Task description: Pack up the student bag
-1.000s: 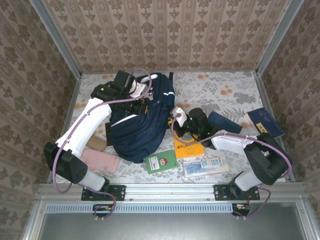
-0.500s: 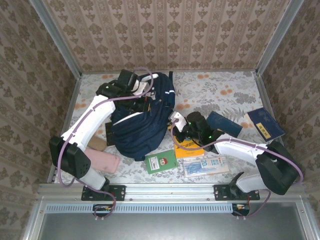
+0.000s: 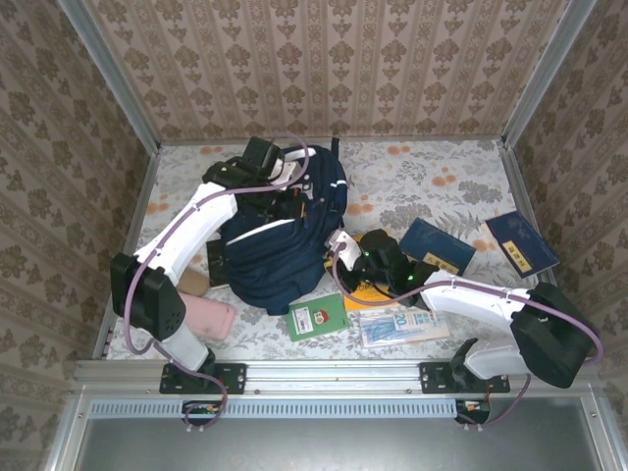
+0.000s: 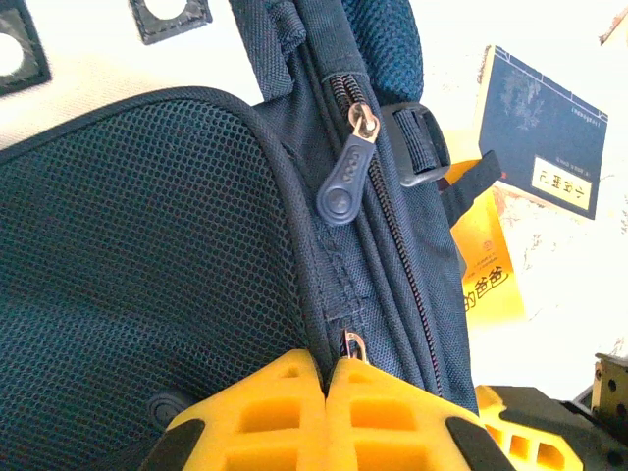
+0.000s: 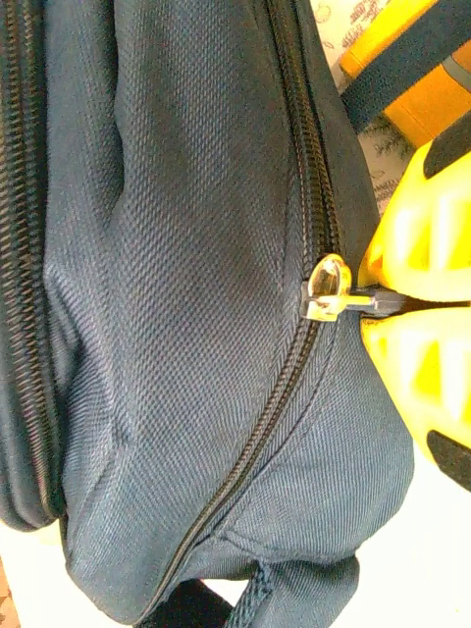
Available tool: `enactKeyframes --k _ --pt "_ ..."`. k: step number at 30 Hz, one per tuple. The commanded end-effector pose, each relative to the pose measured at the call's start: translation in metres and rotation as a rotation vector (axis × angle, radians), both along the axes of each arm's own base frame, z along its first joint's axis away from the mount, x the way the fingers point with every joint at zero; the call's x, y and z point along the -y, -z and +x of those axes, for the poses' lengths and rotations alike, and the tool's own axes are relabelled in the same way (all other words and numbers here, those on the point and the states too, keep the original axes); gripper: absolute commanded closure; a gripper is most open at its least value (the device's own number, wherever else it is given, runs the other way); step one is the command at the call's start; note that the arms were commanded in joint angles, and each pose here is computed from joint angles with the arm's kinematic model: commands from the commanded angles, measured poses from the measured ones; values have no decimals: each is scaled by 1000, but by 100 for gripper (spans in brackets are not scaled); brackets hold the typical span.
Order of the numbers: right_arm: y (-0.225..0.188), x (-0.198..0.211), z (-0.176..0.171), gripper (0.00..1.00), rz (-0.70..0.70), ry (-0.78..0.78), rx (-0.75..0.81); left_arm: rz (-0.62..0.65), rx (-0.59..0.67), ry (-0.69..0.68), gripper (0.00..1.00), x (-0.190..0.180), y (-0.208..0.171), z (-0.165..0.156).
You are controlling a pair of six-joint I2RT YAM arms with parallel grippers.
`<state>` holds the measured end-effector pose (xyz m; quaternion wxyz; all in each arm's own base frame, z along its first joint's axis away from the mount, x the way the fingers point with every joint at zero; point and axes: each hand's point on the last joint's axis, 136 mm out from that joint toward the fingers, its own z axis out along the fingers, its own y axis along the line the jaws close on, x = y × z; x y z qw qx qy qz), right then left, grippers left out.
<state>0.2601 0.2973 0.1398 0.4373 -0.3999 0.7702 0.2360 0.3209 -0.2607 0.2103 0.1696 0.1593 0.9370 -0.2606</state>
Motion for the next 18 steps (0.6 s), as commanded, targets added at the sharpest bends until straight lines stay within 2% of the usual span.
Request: enactKeyframes --k 1,2,3,6,9,12,18 --pt "-18 -7 0 100 102 32 -13 -76 65 14 100 23 -17 17" --pt "-18 -3 4 100 111 60 -24 -78 54 25 100 26 -15 15" --pt "-20 0 6 100 124 79 -31 -75 47 28 95 26 -13 14" --pt "-27 12 12 100 166 125 -38 -45 67 25 65 16 -14 11" --pt "-32 24 16 100 191 157 -41 0 104 38 48 1 -17 6" --pt "-37 35 19 100 218 181 -41 95 133 47 40 -16 -10 3" --pt "-35 52 24 100 238 220 -54 191 174 54 37 -36 8 3"
